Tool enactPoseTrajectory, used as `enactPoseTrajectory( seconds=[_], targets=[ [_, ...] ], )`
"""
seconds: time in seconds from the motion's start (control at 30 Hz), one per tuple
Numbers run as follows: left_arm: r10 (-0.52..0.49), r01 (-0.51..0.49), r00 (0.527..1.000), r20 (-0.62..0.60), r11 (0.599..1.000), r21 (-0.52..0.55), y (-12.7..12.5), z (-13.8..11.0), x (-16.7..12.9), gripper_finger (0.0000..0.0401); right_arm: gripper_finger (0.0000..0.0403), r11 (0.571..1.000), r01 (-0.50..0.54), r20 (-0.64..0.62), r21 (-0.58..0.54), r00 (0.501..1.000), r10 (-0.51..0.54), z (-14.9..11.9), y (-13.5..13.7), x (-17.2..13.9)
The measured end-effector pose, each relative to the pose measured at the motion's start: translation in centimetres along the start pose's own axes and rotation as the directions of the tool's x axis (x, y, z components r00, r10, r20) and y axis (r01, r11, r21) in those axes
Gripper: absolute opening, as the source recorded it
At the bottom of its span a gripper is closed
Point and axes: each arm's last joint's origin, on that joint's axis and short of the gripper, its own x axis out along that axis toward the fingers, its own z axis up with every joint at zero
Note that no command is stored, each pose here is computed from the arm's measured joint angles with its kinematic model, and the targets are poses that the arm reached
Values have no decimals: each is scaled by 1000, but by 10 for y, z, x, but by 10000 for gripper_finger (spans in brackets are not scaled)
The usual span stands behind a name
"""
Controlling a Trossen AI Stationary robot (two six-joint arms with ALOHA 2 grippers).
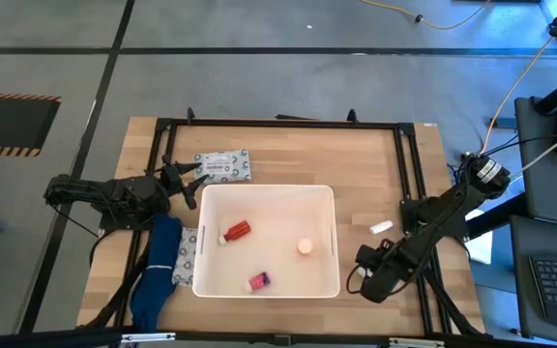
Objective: Pick & place medical supplies in basket/bin
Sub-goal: Put the bottom white rolled gauze into the white bin
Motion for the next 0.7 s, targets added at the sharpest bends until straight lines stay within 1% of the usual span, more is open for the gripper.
enactPoseTrajectory(
  seconds=[0.1, 0.23, 0.33, 0.47, 0.6, 0.7],
  targets=[
    [0, 0, 1000, 0, 1000, 0, 0, 0, 0, 198, 287, 1000, -30, -2, -4, 1000, 30, -1, -2, 6],
    [3, -3, 1000, 0, 1000, 1, 0, 0, 0, 198, 283, 1000, 12, -15, 17, 1000, -12, -3, -7, 14],
    [19, -19, 1000, 1, 1000, 1, 1, 0, 0, 198, 263, 999, 52, -36, 16, 998, -52, -4, -9, 22],
    [43, -43, 999, 2, 999, 2, 1, 0, 0, 198, 218, 996, 84, -59, 14, 995, -83, -4, -9, 29],
    [44, -44, 999, 2, 999, 2, 1, 0, 0, 198, 160, 996, 91, -71, 13, 993, -90, -4, -8, 25],
    [44, -44, 999, 2, 999, 2, 1, 0, 0, 198, 118, 1000, 6, -101, 4, 995, -6, -3, 3, 11]
  ],
)
